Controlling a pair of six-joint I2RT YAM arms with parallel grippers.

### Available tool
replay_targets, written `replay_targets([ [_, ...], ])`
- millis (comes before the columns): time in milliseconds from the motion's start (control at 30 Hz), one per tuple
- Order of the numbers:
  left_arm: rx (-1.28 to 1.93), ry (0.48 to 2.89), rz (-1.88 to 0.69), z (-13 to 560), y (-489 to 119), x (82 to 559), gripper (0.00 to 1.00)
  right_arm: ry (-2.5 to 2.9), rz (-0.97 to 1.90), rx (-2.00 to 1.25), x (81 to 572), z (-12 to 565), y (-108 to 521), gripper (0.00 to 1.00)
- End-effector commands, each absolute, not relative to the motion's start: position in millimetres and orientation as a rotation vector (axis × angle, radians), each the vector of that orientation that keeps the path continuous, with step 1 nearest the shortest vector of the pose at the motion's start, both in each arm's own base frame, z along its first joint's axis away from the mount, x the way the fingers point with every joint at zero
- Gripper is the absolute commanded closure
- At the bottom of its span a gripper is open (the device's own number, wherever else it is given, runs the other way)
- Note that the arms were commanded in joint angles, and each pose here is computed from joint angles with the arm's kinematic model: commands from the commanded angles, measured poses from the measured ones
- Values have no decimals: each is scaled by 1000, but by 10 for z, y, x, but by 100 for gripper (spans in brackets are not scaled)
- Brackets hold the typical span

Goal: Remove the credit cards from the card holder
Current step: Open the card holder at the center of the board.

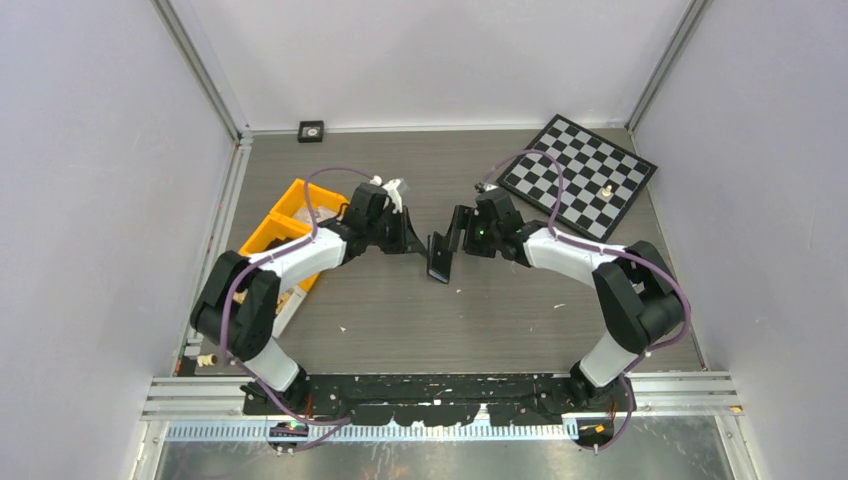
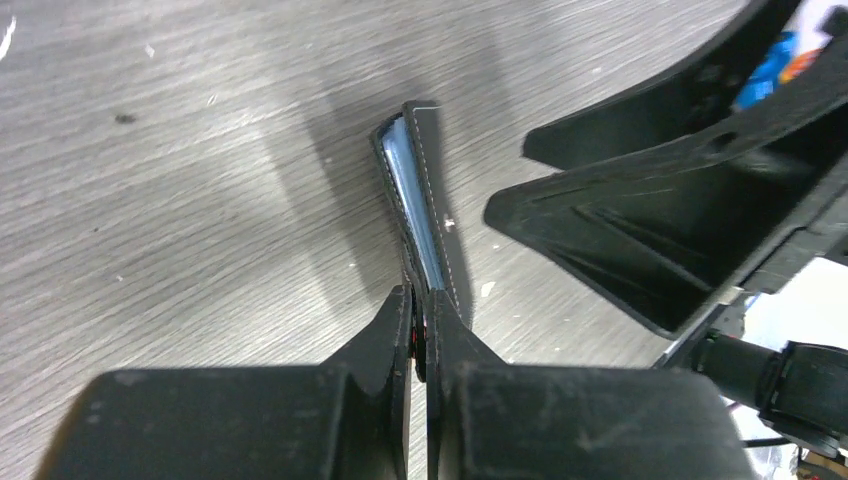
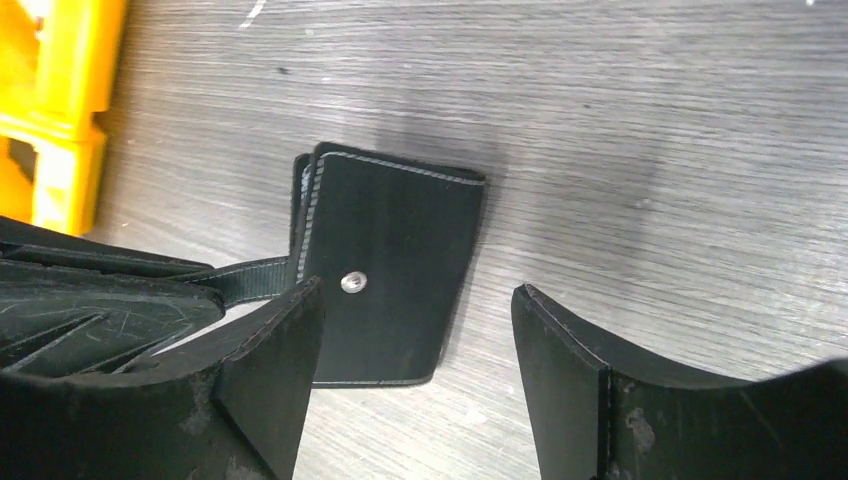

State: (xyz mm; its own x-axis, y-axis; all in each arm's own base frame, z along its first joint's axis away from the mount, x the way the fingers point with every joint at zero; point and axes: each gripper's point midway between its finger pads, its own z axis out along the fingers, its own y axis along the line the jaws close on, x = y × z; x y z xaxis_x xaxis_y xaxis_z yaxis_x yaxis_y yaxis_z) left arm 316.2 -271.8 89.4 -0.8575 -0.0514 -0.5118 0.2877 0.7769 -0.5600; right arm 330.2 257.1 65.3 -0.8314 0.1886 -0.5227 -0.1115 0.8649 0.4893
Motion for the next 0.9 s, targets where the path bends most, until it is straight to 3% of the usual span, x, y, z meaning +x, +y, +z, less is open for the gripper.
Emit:
replay_targets([
  [0, 218, 2233, -1029, 1418, -2855, 3246, 100, 2324, 824, -10, 3320, 1078, 2777, 27],
  [267, 199, 2264, -1058, 1356, -2887, 3222, 100, 2326, 846, -21, 3295, 1066, 2850, 27],
  [633, 22, 2423, -833, 929, -2454, 3425, 100, 2426, 733, 3, 3350, 770, 2784, 46],
  [867, -79, 2466, -856, 801, -2290, 3479, 100, 2423, 711, 1, 3357, 765, 2754, 50],
])
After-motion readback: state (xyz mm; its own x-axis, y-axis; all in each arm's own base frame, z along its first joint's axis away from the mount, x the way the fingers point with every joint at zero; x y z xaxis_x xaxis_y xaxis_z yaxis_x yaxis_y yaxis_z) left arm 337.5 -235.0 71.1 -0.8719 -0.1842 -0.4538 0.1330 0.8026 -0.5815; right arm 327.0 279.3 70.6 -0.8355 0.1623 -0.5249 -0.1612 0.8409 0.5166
